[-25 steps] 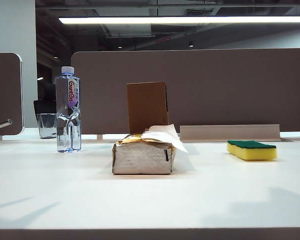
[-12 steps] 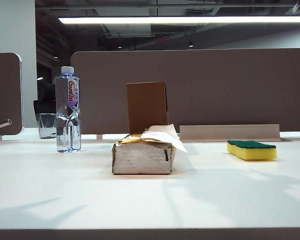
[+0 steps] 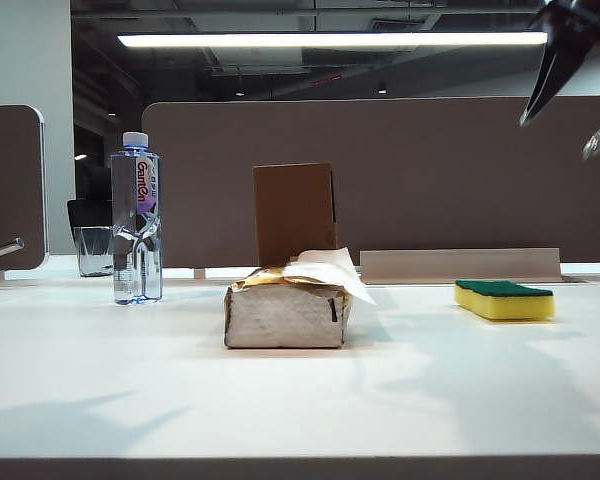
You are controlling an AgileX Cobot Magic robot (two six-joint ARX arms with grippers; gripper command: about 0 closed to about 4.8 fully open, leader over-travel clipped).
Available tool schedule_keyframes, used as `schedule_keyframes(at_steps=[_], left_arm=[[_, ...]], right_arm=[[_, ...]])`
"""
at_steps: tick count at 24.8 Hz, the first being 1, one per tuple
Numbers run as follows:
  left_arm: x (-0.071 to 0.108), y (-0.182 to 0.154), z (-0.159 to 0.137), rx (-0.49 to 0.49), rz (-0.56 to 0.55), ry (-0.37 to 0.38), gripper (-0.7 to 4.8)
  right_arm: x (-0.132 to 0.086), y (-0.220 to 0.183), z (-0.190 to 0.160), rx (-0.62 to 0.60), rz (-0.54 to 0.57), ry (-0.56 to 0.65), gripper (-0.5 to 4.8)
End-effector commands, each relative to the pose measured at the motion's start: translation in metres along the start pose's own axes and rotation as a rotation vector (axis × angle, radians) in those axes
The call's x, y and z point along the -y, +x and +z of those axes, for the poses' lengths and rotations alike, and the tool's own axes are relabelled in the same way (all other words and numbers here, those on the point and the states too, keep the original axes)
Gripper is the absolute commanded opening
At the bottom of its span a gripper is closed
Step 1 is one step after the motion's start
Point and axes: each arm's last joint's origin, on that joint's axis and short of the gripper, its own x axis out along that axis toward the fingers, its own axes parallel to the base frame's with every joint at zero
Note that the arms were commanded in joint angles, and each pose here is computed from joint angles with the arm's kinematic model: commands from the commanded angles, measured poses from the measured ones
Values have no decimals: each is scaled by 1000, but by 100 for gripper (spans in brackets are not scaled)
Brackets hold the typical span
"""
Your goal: Move the sponge from right to left to wipe the table, avoiding obstacles on the table, and finally reaching the bottle of mineral water.
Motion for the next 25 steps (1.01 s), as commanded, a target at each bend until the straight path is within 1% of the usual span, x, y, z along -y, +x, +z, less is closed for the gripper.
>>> schedule_keyframes(at_steps=[1, 4, 12, 17, 19, 23, 25], left_arm=[[-1, 2, 3, -3, -12, 2, 346], [-3, 4, 3, -10, -11, -3, 346], [-6, 7, 3, -26, -15, -19, 346], [-7, 9, 3, -47, -31, -34, 346], [-6, 9, 7, -57, -31, -38, 346], [-6, 11, 14, -60, -32, -19, 346], [-6, 12, 21, -65, -31, -15, 346]], right_arm=[[7, 20, 8, -29, 8, 5, 382], [15, 34, 12, -57, 10, 3, 382], [40, 71, 18, -121, 1, 53, 382], [48, 91, 17, -161, 15, 67, 382], [52, 99, 15, -173, 10, 72, 382], [58, 109, 10, -198, 0, 65, 382], [63, 121, 7, -204, -1, 67, 382]])
